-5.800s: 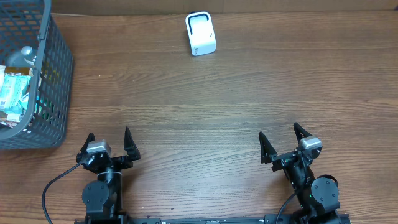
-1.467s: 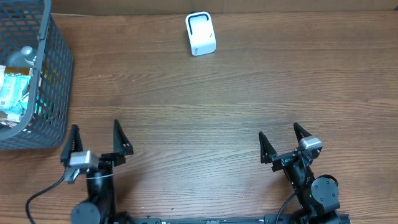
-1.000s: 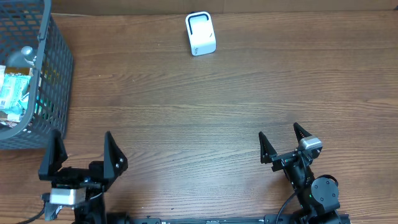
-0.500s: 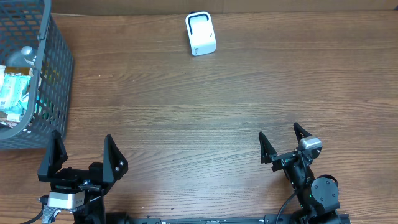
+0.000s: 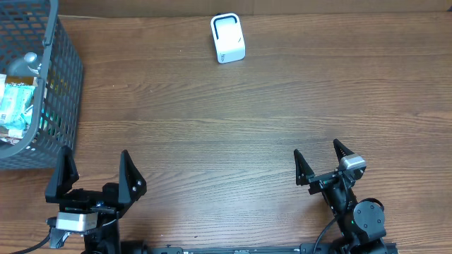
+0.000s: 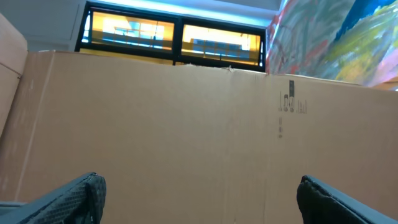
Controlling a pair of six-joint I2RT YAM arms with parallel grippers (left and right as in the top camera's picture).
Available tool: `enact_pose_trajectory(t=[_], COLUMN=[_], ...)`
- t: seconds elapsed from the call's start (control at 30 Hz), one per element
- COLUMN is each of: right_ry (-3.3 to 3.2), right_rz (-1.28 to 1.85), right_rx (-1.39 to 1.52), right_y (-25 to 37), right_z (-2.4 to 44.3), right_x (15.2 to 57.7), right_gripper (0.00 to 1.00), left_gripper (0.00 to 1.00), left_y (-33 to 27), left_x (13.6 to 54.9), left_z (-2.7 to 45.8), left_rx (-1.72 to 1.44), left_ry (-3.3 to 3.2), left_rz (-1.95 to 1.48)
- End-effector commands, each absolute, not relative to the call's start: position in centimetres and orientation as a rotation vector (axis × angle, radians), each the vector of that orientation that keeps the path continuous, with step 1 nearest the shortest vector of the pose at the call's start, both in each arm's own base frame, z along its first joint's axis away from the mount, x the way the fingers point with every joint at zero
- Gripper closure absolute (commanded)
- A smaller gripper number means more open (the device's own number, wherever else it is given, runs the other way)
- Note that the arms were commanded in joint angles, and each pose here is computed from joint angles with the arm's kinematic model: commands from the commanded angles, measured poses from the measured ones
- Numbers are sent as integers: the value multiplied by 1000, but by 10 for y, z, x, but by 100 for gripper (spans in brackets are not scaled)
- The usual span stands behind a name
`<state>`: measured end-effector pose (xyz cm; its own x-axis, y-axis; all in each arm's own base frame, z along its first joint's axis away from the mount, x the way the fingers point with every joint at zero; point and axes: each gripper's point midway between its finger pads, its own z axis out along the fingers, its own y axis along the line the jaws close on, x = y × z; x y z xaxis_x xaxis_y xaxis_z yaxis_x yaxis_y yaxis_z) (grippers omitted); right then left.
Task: Scan the item barcode
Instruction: 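Raise the left gripper and move it forward toward the basket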
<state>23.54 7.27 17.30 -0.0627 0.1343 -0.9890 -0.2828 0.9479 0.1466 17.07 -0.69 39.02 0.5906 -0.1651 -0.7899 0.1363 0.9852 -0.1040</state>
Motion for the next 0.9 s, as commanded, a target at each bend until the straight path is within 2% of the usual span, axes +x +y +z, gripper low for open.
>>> enact_pose_trajectory(t=[0.0, 0.57, 0.87], right_ry=[1597, 1597, 1597], right_rz=[333, 333, 333], right_rx=[-119, -119, -119], right_y=[71, 71, 71], right_z=[170, 170, 170], right_x=[236, 236, 236], right_gripper=[0, 0, 0], left_gripper=[0, 0, 0], left_y=[-9, -7, -9], left_x=[164, 173, 189], left_z=[398, 387, 360], left_rx=[-30, -48, -53], left_ry=[905, 963, 1090], left_rz=[-199, -193, -207])
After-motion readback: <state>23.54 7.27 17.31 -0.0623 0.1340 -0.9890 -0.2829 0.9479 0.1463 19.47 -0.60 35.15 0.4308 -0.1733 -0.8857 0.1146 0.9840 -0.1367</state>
